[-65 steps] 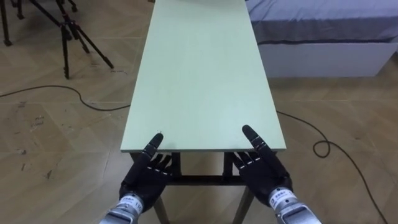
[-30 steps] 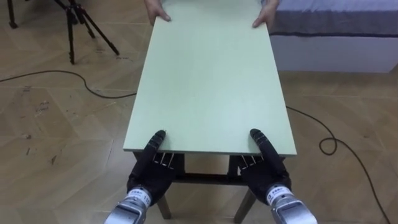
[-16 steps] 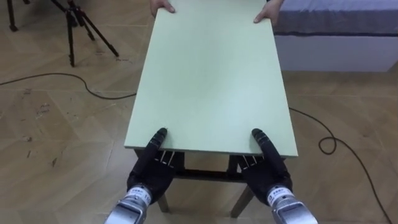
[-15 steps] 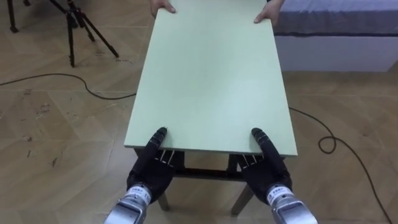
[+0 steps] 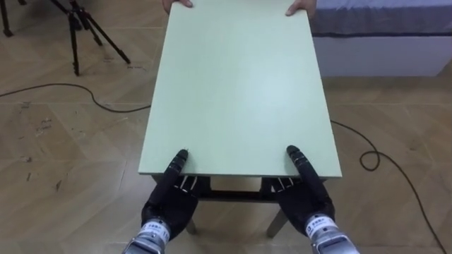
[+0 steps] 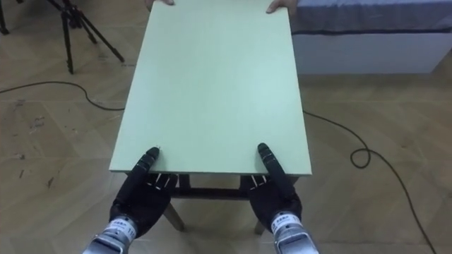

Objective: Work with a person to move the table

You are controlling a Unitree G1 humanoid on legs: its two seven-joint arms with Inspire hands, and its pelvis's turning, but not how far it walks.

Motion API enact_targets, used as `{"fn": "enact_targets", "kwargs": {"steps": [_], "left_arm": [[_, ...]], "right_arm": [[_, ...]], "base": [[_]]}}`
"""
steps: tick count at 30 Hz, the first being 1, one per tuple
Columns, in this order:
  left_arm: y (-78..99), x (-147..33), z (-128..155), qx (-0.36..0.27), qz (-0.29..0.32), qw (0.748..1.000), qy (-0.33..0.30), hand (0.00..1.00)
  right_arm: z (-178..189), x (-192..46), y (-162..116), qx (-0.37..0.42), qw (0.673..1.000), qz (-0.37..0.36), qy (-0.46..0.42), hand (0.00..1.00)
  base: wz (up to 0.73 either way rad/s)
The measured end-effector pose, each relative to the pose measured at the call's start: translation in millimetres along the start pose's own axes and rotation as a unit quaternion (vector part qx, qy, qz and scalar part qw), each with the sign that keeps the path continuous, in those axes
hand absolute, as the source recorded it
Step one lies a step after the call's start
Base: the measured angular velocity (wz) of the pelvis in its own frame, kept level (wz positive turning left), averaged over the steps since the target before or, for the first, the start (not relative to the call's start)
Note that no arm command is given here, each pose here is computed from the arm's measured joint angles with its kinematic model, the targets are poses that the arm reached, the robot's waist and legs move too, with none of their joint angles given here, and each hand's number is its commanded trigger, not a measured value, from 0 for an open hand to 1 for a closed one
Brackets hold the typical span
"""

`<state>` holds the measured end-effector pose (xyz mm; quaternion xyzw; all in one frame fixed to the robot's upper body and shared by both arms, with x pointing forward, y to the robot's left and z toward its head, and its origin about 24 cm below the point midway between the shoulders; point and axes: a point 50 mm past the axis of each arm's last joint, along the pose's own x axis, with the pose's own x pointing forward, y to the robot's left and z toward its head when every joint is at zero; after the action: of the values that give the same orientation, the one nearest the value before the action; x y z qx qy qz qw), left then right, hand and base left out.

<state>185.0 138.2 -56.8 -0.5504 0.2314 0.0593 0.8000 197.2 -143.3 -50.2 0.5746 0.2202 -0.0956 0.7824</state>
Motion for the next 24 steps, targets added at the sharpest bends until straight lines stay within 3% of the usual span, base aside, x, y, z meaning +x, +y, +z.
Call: {"fn": "enact_targets", "kwargs": {"steps": [24], "left_arm": [[-6.7,-17.8,-10,0.007,-0.022,0.999,-0.037,1.0]], "right_arm": [[-7,-21,-5,0.004,0.999,0.045,-0.02,1.0]], "base": [[0.0]]}}
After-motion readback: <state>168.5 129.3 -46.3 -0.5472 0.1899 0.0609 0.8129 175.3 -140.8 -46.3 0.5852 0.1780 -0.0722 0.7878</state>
